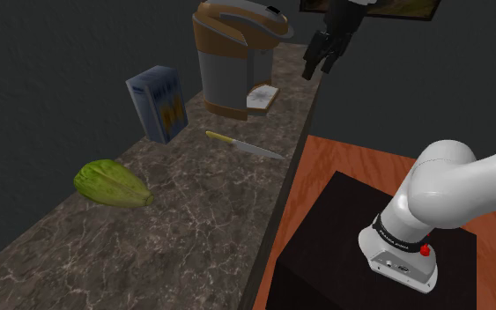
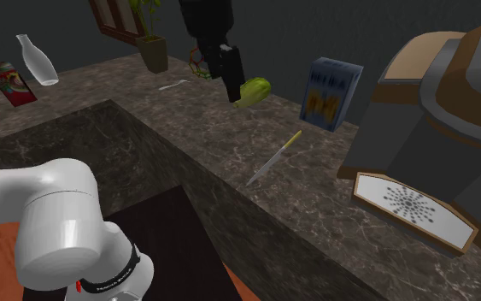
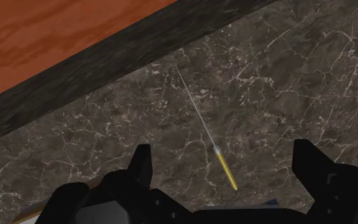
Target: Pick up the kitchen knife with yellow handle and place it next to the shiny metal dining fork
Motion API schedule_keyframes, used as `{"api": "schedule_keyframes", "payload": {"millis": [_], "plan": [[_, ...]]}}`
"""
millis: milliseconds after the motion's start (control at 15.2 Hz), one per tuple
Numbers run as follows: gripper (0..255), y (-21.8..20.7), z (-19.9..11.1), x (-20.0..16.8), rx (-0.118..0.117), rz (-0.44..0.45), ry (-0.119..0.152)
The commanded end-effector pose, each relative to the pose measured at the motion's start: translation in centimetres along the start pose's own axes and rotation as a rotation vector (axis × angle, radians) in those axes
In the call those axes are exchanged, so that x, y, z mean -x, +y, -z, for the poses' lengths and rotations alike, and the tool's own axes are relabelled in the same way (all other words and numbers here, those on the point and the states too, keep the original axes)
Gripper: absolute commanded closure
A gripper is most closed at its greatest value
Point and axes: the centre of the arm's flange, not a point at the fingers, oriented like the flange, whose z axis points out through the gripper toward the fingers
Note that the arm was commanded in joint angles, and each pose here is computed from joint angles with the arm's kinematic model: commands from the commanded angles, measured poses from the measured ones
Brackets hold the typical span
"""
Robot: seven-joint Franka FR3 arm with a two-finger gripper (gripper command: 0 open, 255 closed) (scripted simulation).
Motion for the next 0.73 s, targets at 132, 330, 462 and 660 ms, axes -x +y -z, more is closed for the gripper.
{"api": "schedule_keyframes", "payload": {"millis": [132,330,462,660], "plan": [[0,-0.1,-2.3,-1.6,0.004,0.030,-0.015],[0,-0.4,-5.8,-3.8,0.011,0.074,-0.039],[0,-0.6,-8.1,-5.3,0.015,0.103,-0.054],[0,-1.0,-11.7,-7.4,0.022,0.148,-0.077]]}}
